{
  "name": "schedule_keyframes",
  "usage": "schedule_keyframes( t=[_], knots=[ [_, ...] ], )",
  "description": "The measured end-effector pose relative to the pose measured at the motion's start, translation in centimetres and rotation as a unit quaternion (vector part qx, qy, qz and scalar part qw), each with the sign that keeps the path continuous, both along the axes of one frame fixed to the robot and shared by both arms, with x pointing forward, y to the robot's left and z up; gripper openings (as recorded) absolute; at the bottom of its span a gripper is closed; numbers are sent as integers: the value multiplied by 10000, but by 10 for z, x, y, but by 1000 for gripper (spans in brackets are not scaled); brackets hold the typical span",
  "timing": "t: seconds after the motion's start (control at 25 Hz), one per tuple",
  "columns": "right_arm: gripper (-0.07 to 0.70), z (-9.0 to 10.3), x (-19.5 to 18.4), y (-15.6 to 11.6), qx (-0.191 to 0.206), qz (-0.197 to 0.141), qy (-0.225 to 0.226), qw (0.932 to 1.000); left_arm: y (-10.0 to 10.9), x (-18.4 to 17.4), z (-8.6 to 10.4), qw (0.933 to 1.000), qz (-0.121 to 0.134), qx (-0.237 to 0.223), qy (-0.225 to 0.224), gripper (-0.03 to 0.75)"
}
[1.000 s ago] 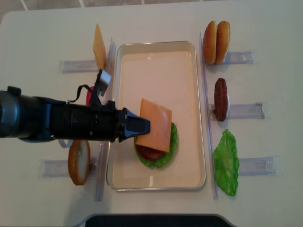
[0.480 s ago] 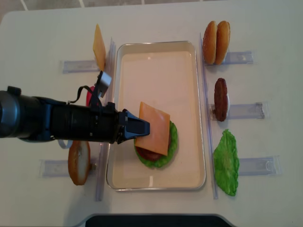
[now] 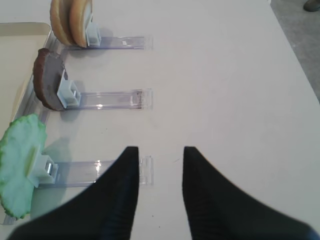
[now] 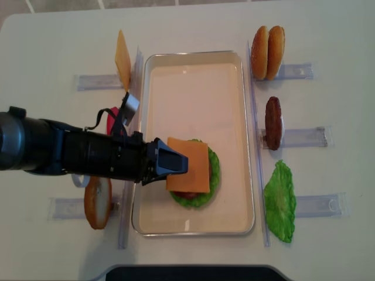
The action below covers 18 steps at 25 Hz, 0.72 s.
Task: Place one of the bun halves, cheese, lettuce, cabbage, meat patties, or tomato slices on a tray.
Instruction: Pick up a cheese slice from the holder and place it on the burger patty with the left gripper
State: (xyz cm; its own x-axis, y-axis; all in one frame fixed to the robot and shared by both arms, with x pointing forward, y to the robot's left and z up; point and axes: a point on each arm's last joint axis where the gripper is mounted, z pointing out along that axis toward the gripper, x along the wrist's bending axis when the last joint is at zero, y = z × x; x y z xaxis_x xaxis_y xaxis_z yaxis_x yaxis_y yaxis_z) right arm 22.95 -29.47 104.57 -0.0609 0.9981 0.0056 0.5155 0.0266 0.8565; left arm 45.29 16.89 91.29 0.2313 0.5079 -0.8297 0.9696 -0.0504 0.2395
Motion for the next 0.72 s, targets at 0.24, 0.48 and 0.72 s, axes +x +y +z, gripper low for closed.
schedule_keyframes(
  t=[0.24,0.48,0.72],
  knots=[
    [240,0,0,0,0,0,0,10000,-1,5,3,9999,52,-4,117,463],
    [240,0,0,0,0,0,0,10000,-2,12,9,9988,-108,232,407,464],
    [240,0,0,0,8,5,0,10000,-1,24,15,9956,-117,658,662,464]
  ],
)
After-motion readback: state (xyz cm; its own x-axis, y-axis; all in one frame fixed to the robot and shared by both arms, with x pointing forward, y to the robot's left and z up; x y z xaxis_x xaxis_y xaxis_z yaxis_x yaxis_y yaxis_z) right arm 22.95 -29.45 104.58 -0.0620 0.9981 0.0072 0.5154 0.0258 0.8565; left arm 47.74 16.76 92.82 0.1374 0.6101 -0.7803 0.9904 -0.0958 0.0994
